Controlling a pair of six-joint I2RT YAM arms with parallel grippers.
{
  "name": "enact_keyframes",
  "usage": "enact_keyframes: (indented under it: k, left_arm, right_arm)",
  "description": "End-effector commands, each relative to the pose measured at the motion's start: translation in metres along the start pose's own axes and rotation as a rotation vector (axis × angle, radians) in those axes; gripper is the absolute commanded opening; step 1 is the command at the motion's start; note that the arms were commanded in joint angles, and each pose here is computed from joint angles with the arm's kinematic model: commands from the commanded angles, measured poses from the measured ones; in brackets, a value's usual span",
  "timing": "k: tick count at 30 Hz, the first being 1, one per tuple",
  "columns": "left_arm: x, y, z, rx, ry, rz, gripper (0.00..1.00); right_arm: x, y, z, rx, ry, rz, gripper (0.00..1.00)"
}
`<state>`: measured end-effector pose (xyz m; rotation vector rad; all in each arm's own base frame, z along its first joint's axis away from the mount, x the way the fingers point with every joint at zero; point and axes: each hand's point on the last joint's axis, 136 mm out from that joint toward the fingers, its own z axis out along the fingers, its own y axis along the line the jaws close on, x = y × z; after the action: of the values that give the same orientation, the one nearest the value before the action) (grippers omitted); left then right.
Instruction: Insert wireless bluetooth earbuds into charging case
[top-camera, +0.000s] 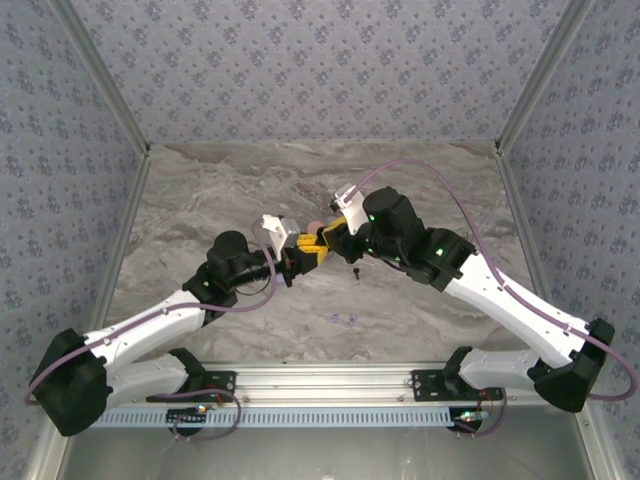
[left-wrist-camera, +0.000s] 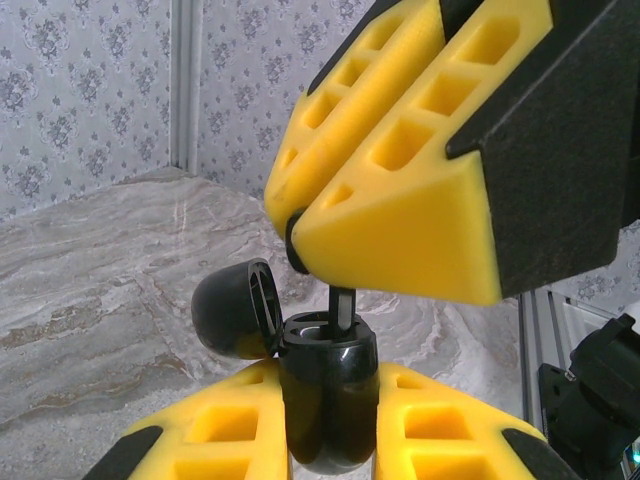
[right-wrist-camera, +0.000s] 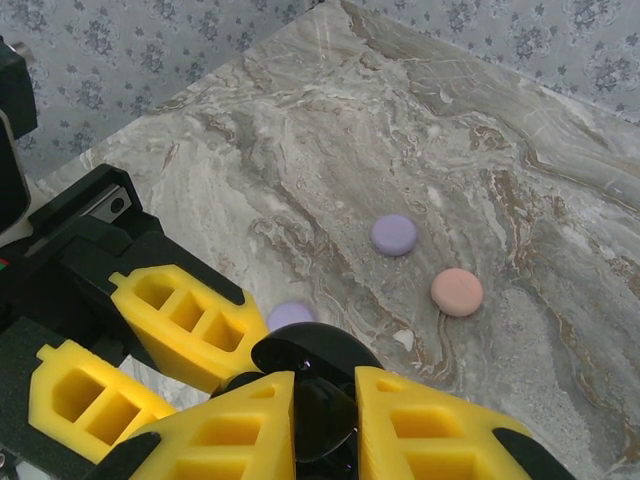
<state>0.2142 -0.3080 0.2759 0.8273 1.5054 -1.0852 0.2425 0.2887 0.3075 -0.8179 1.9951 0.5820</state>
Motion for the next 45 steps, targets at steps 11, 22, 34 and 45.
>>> enact_keyframes:
  k: [11, 22, 34, 45]
  left_arm:
    - [-0.028, -0.009, -0.001, 0.025, -0.077, 0.032, 0.00]
    - [-0.037, -0.013, -0.002, 0.036, -0.111, 0.040, 0.00]
    - [-0.037, -0.011, -0.008, 0.012, -0.127, 0.055, 0.00]
    - [-0.081, -0.022, -0.031, -0.019, -0.293, 0.220, 0.00]
  right_arm:
    - [0.011, 0.012, 0.005, -0.046, 0.047, -0.028, 0.23]
    - [-0.022, 0.017, -0.012, -0.126, -0.017, 0.069, 0.40]
    - [-0.014, -0.048, -0.035, 0.026, -0.058, 0.309, 0.50]
    - [0.011, -0.084, -0.030, 0.142, -0.031, 0.424, 0.50]
